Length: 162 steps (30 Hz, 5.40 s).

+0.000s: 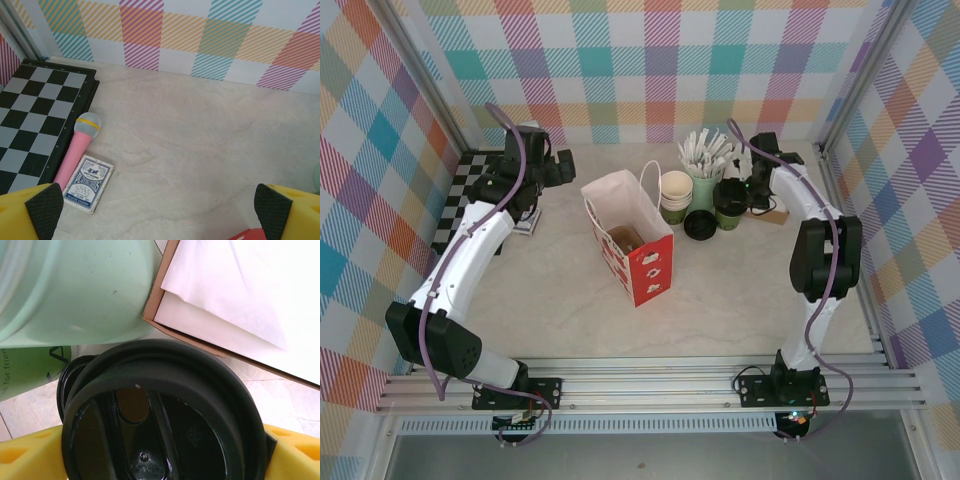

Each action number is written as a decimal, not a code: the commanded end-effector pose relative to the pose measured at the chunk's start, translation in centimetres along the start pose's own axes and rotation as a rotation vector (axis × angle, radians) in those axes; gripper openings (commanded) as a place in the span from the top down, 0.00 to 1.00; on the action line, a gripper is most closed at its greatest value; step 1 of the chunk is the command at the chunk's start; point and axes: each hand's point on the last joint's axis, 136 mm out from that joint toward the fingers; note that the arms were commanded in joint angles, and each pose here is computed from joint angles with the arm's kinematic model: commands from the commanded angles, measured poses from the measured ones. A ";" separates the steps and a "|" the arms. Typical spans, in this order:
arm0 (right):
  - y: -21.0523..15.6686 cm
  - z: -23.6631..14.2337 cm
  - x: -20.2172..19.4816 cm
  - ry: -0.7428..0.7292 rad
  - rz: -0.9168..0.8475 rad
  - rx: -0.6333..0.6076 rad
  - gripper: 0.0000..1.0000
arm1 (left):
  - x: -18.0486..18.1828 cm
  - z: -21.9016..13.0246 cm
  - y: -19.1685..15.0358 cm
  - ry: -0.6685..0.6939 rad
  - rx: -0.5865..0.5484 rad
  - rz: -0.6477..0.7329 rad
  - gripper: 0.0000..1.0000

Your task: Pack the takeout coffee

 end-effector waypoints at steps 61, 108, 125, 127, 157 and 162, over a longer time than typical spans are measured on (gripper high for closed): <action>-13.4 -5.8 7.1 -0.015 0.096 0.140 0.00 | 0.0 -1.5 -0.4 -0.039 0.043 -0.185 0.00; -15.0 -2.8 7.9 -0.140 0.045 0.373 0.00 | 0.9 -1.2 -1.2 0.009 0.054 -0.145 0.00; -15.7 -3.6 7.2 -0.234 0.008 0.435 0.00 | 0.9 -1.1 -1.4 0.010 0.061 -0.144 0.00; -15.7 -3.5 7.2 -0.238 0.002 0.437 0.00 | 0.9 -1.1 -1.5 0.010 0.063 -0.143 0.00; -15.0 -3.9 7.3 -0.250 -0.024 0.402 0.16 | 0.7 -1.1 -1.5 -0.001 0.068 -0.142 0.00; -14.9 -5.1 7.4 -0.243 -0.041 0.383 0.24 | -1.1 -1.3 -1.0 -0.096 0.074 -0.140 0.00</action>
Point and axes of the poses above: each hand's point on the last joint's axis, 136 mm out from that joint toward the fingers, its own z axis out along the fingers, its own x axis along the line the jaws close on, y = z × x, and after that the axes turned 6 degrees about -z, right-handed
